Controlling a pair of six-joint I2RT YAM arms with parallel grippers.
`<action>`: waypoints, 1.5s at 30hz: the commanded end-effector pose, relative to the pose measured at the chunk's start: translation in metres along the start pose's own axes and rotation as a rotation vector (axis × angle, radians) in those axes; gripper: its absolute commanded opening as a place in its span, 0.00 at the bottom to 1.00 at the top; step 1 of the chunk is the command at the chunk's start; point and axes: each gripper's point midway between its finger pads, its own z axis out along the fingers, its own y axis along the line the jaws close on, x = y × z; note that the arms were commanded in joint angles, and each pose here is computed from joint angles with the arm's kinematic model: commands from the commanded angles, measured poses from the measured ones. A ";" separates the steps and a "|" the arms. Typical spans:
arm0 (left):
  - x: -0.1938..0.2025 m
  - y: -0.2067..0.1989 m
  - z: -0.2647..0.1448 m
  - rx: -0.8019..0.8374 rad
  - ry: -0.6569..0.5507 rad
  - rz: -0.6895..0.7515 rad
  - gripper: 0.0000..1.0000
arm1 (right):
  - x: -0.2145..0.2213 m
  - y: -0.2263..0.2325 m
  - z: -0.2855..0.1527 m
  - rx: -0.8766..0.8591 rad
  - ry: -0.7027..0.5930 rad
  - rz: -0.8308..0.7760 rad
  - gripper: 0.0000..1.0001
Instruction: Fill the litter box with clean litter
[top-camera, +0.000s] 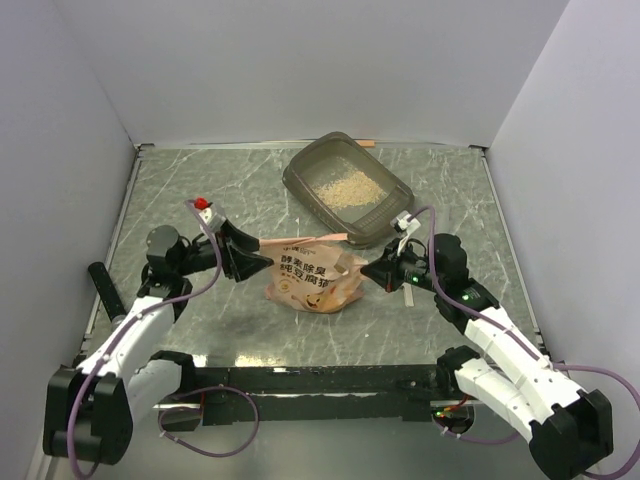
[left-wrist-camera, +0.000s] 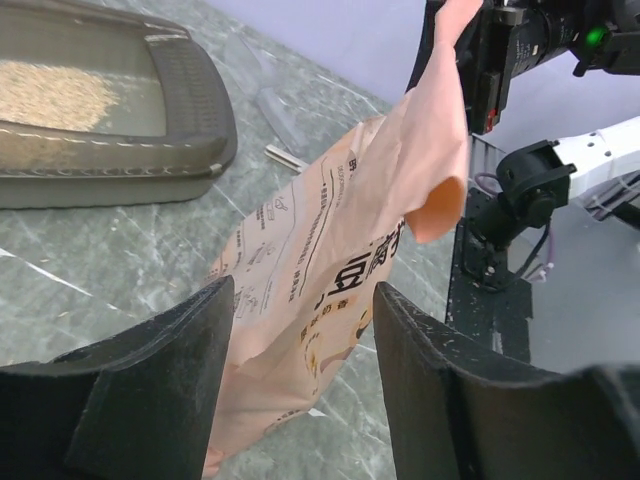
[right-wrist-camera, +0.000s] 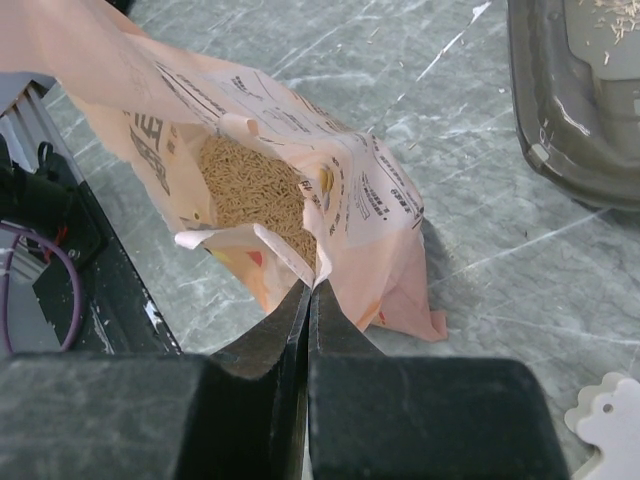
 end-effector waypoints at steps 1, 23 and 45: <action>-0.021 -0.011 0.011 0.094 -0.019 0.076 0.61 | 0.003 0.004 0.002 -0.031 -0.009 0.023 0.00; -0.018 0.007 0.025 -0.032 0.040 0.031 0.01 | 0.012 0.012 -0.012 -0.067 0.050 0.180 0.00; 0.038 -0.032 -0.012 -0.175 0.276 -0.535 0.01 | 0.062 0.057 -0.038 -0.236 0.328 0.658 0.00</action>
